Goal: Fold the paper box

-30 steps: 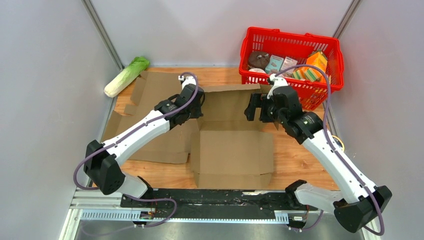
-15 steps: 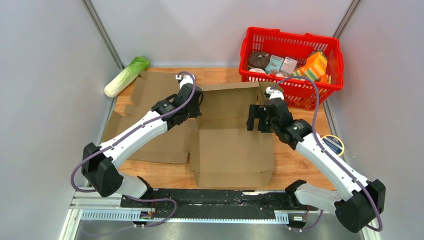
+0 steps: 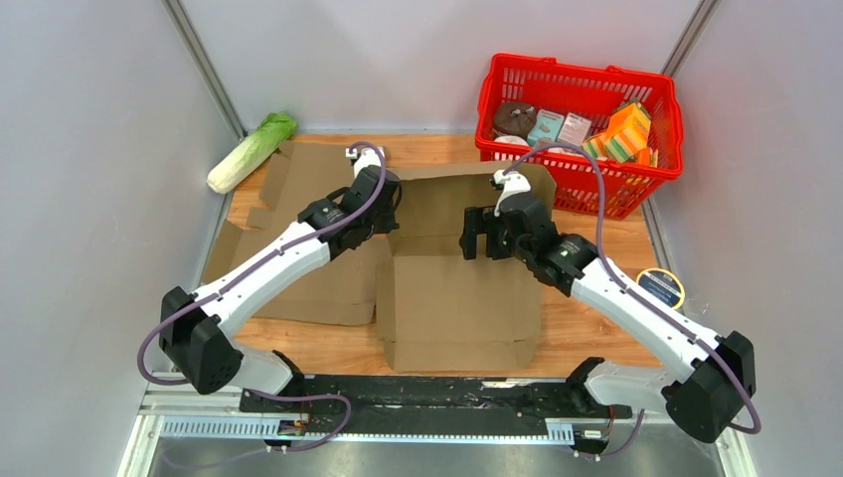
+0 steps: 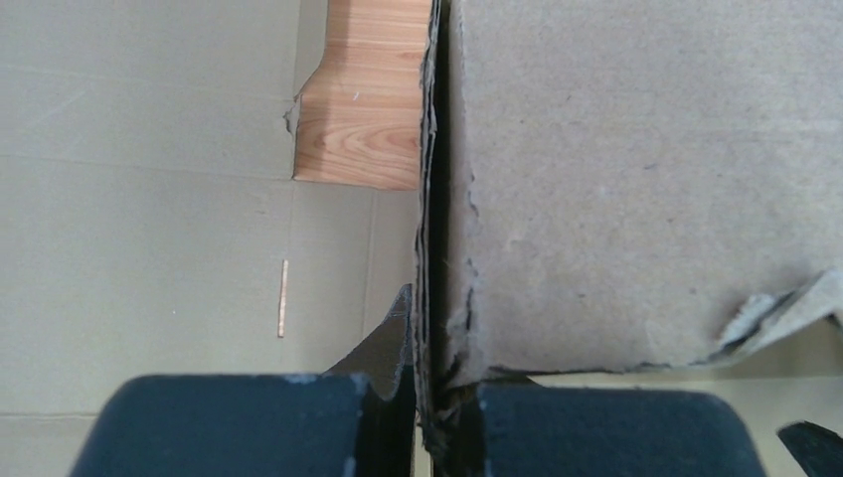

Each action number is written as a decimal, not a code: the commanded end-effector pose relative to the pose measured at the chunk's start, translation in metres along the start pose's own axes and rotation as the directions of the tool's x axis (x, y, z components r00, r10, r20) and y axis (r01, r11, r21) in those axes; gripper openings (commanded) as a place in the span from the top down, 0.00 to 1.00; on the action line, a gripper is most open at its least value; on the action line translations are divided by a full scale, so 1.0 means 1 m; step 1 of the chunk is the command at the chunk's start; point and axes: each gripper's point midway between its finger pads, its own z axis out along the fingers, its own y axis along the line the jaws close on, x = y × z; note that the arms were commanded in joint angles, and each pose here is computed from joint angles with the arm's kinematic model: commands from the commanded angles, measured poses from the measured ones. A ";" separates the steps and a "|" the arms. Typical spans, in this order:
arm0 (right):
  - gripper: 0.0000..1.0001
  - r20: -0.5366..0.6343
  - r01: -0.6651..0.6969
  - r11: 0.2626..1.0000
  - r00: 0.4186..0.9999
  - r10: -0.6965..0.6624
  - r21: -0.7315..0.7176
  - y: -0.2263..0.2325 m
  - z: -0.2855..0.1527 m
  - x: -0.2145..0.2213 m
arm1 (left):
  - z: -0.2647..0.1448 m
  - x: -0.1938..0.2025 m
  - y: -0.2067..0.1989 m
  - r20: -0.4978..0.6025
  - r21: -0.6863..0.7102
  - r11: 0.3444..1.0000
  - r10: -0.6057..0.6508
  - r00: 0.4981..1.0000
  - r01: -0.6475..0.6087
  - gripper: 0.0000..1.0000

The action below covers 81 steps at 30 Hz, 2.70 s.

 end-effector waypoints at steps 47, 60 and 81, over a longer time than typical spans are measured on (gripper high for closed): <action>0.13 0.148 0.051 0.534 0.979 0.140 -0.844 0.037 -0.127 -0.096 | -0.045 -0.027 0.043 -0.106 0.499 0.864 -0.007 0.994 0.059 1.00; 0.06 0.127 0.029 0.624 0.985 0.113 -0.781 0.065 -0.122 -0.082 | -0.045 -0.029 0.053 -0.093 0.441 0.894 -0.039 0.995 0.076 1.00; 0.36 0.331 0.127 0.949 0.943 -0.026 -0.287 0.057 -0.051 -0.101 | -0.069 -0.027 0.097 0.101 0.187 0.982 -0.041 0.994 0.021 1.00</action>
